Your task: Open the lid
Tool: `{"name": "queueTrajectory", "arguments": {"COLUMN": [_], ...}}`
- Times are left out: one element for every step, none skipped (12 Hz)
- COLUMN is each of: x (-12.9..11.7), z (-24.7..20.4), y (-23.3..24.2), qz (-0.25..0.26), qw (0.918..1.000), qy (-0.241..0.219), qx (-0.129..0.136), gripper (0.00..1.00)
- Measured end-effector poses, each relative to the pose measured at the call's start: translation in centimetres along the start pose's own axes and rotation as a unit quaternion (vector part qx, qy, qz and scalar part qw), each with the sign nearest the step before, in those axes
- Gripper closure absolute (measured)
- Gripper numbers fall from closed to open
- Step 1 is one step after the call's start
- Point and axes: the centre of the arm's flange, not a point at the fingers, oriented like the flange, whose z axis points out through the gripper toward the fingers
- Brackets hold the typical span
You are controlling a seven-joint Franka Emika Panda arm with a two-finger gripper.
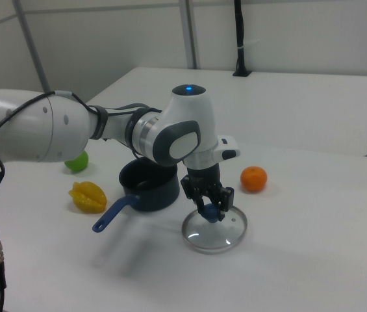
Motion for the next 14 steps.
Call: {"name": "queueTrajectory", "arguments": {"x": [0.01, 0.03, 0.03, 0.04, 0.04, 0.04, 0.04, 0.0, -0.06, -0.07, -0.07, -0.07, -0.04, 0.02], "z": [-0.01, -0.02, -0.03, -0.03, -0.03, -0.03, -0.03, 0.07, 0.34, 0.39, 0.39, 0.39, 0.31, 0.0], "y": [-0.04, -0.09, -0.11, -0.11, -0.11, -0.11, -0.11, -0.11, -0.11, -0.1, -0.1, -0.1, -0.1, -0.08], "qz": [-0.002, -0.003, -0.004, -0.004, -0.004, -0.004, -0.004, -0.005, -0.006, -0.006, -0.006, -0.006, -0.006, -0.006], "qw": [1.0, 1.0, 1.0, 1.0, 1.0, 1.0, 1.0, 1.0, 1.0, 1.0, 1.0, 1.0, 1.0, 1.0], "qy": [0.0, 0.0, 0.0, 0.0, 0.0, 0.0, 0.0, -0.001, -0.004, -0.005, -0.005, -0.005, -0.004, -0.001], "qx": [-0.001, -0.002, -0.003, -0.003, -0.003, -0.003, -0.003, -0.003, -0.005, -0.005, -0.005, -0.005, -0.005, -0.005], "gripper": [0.4, 0.4, 0.4, 0.4, 0.4, 0.4, 0.4, 0.37, 0.36, 0.3, 0.27, 0.2, 0.06, 0.0]}}
